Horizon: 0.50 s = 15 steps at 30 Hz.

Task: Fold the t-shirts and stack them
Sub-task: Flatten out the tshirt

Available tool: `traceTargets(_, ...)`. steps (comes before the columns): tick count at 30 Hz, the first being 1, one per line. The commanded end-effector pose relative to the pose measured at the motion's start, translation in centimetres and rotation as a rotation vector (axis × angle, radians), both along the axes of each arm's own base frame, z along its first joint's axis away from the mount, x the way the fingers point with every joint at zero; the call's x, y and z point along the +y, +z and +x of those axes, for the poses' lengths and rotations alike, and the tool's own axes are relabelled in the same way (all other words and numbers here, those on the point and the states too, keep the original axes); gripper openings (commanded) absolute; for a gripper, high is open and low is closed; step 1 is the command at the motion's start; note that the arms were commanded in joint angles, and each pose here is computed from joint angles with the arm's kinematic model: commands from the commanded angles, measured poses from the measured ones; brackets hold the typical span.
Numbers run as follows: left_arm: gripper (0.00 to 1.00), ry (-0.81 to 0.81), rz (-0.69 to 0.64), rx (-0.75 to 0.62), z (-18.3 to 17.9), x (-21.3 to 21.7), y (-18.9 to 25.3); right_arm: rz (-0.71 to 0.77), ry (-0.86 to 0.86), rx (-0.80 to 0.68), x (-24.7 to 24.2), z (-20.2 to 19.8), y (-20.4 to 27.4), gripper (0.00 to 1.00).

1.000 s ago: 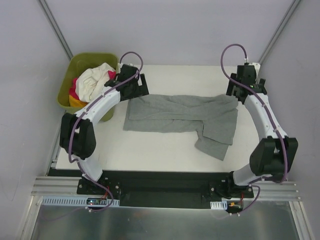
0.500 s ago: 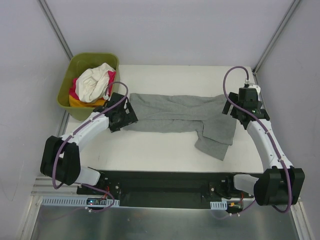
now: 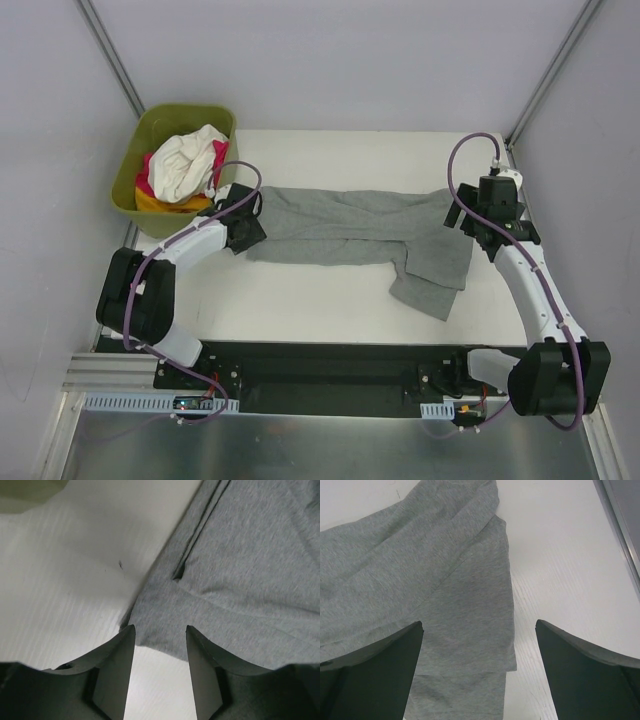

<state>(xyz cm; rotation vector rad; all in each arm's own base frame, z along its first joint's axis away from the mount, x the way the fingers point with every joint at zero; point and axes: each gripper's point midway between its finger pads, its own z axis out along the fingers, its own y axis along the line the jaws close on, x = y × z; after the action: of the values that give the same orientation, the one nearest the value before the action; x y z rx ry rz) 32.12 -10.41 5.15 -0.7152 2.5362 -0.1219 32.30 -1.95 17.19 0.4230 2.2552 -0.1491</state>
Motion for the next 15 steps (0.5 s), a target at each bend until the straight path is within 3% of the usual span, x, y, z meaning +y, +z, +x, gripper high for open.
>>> traceTargets(1, 0.44, 0.097, 0.01, 0.157, -3.0, 1.6, -3.2, 0.003, -0.004, -0.054, 0.0, 0.2, 1.3, 1.0)
traceTargets(6, 0.44, 0.066, 0.017, 0.182, -4.1, 1.5, -3.8, 0.004, -0.001, -0.055, 0.0, 0.3, 1.3, 1.0)
traceTargets(15, 0.5, 0.001, 0.118, 0.044, -2.4, -0.1, -0.2, 0.003, 0.013, -0.055, 0.1, 0.3, 1.2, 1.0)
